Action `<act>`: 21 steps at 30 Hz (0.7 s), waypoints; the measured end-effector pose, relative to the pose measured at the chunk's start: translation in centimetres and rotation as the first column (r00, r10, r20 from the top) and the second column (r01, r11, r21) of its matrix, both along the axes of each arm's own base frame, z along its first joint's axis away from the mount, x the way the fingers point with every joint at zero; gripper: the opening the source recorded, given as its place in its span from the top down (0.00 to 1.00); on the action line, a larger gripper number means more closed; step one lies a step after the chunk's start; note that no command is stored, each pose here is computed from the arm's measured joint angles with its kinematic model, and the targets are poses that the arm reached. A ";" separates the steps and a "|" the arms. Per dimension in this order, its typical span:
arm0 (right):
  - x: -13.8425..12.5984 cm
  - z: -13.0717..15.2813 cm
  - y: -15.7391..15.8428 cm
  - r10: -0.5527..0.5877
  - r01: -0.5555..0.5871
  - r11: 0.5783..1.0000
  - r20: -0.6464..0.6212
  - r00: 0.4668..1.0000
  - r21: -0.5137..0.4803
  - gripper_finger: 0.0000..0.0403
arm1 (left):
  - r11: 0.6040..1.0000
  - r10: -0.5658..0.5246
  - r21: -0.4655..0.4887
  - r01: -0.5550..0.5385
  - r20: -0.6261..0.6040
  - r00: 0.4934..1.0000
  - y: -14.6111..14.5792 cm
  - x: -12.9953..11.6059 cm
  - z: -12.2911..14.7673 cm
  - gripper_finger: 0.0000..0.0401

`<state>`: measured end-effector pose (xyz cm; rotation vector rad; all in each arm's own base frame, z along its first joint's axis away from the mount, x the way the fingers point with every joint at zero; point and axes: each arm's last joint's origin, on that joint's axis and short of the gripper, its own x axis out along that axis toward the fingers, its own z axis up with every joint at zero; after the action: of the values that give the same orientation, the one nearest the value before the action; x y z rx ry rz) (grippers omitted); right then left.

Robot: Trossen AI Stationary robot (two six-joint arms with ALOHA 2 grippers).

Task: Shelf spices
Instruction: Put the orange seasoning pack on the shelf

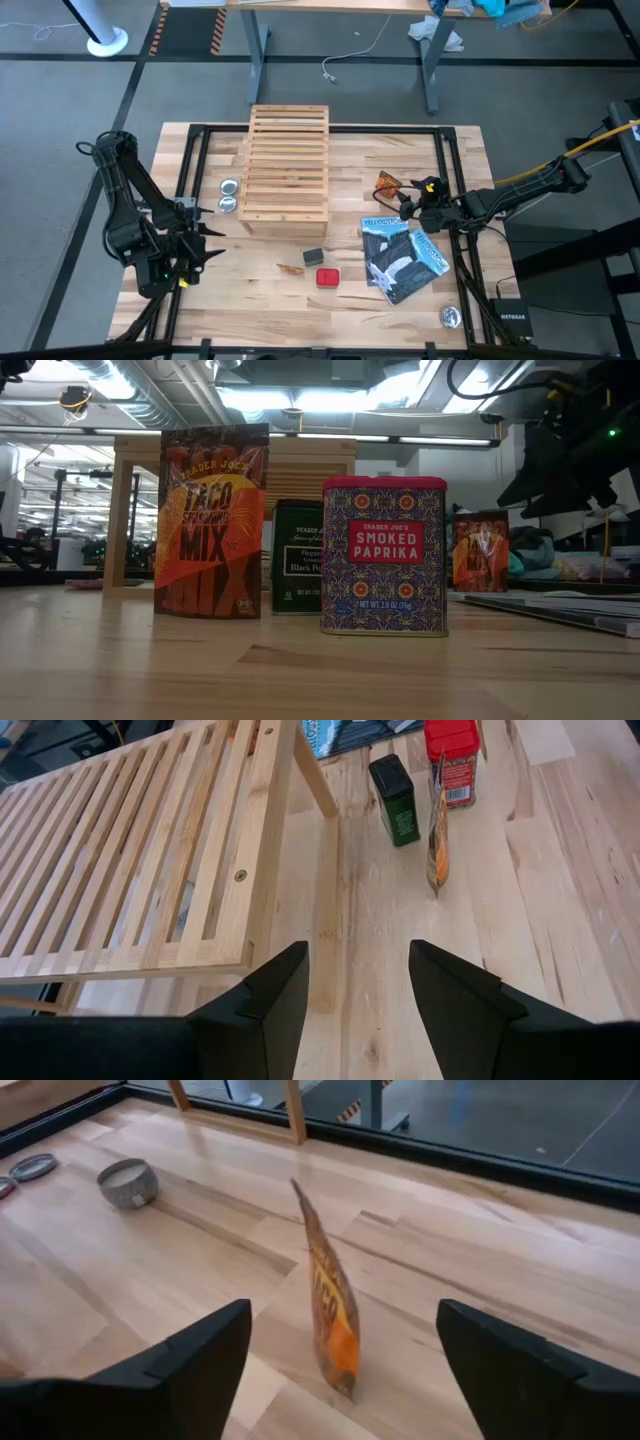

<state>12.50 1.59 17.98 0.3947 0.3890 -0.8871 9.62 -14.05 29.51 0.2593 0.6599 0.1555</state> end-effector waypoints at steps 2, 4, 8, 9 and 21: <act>0.0 -0.5 0.0 0.007 -0.007 1.000 0.008 1.000 0.007 0.17 | 1.000 0.000 0.000 0.000 0.000 1.000 0.0 0.0 0.0 0.58; 0.1 -1.1 0.0 0.008 -0.008 1.000 0.021 1.000 0.011 0.15 | 1.000 0.000 -0.001 0.000 0.000 1.000 0.0 0.0 0.0 0.58; 0.0 -2.2 0.0 0.005 -0.006 1.000 0.050 0.999 0.016 0.15 | 1.000 0.000 -0.001 0.000 0.000 1.000 0.0 0.0 0.0 0.58; 0.0 -2.4 0.0 -0.002 0.001 1.000 0.063 0.998 0.010 0.15 | 1.000 0.000 0.000 0.000 0.000 1.000 0.0 0.0 0.0 0.58; 0.9 -3.2 -0.9 -0.024 0.026 0.999 0.072 0.997 -0.030 0.15 | 1.000 0.000 0.000 0.000 0.000 1.000 0.0 0.0 0.0 0.58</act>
<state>13.42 0.71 14.75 0.4023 0.3049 -0.9000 9.62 -14.05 29.51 0.2592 0.6599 0.1556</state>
